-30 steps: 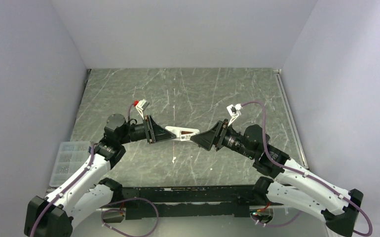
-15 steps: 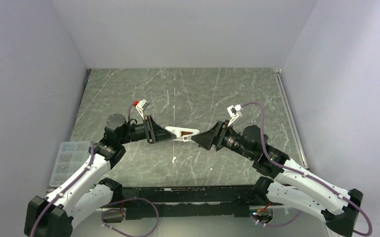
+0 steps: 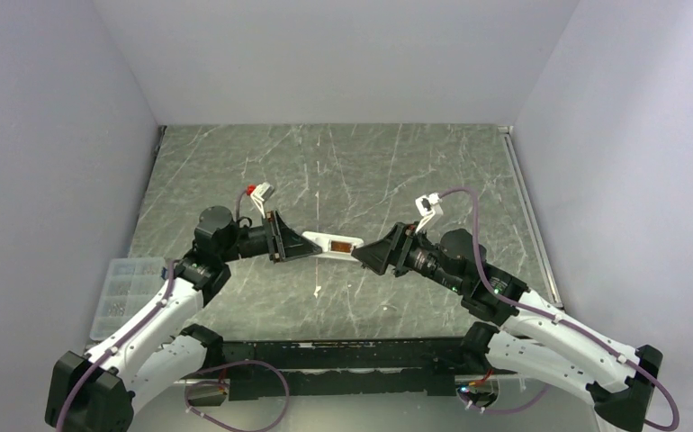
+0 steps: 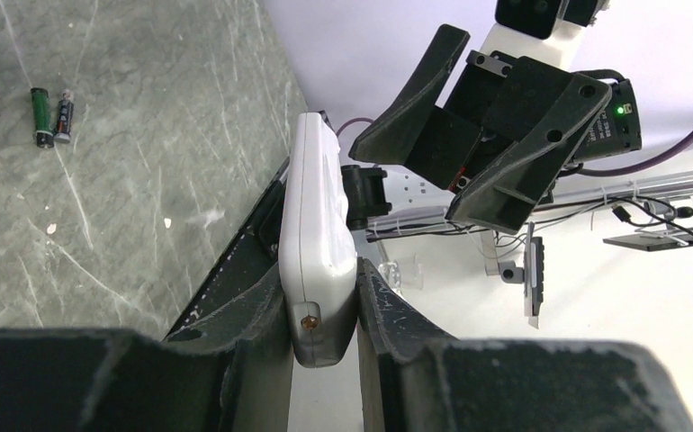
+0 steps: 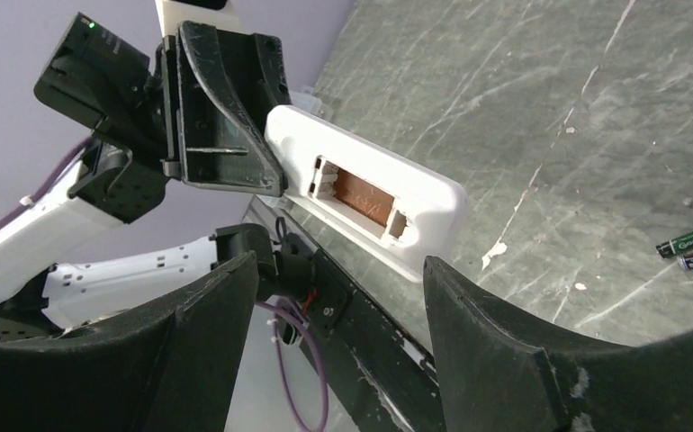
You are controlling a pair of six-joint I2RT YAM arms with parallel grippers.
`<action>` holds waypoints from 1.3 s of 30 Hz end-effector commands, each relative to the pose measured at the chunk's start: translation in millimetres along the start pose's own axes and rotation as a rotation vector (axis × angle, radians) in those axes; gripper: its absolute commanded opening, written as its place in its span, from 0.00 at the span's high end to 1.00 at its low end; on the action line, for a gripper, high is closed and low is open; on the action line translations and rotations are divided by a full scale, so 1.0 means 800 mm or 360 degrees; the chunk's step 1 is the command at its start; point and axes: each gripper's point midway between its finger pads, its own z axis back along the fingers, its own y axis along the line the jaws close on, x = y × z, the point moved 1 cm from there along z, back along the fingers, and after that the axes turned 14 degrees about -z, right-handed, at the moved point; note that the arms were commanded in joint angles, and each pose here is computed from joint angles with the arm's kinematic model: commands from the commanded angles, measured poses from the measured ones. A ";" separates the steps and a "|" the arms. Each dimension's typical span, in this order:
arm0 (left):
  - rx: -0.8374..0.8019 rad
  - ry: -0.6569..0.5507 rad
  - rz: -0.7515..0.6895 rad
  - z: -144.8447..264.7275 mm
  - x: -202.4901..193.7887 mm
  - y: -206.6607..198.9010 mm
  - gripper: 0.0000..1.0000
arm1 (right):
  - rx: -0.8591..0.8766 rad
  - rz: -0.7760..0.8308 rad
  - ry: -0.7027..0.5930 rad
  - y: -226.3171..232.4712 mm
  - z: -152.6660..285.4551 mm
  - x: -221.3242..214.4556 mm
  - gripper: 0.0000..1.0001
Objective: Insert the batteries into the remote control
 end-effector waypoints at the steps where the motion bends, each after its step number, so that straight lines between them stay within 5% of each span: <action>1: -0.0021 -0.0020 -0.0095 -0.002 0.014 -0.013 1.00 | 0.0008 0.0035 -0.0036 0.004 0.005 0.006 0.30; 13: 0.0214 0.0034 -0.0175 0.009 0.017 -0.002 1.00 | -0.0259 0.0084 -0.0057 -0.038 0.028 0.007 0.29; 33: 0.0317 0.0115 -0.0253 0.019 0.013 0.001 1.00 | -0.1251 -0.0038 0.0188 -0.191 0.117 -0.051 0.26; 36: 0.0311 0.0124 -0.0252 0.019 0.011 0.000 1.00 | -0.1332 -0.0055 0.0319 -0.213 0.117 -0.075 0.31; 39: 0.0311 0.0128 -0.0263 0.020 0.010 0.000 1.00 | -0.1398 -0.0067 0.0433 -0.233 0.116 -0.096 0.51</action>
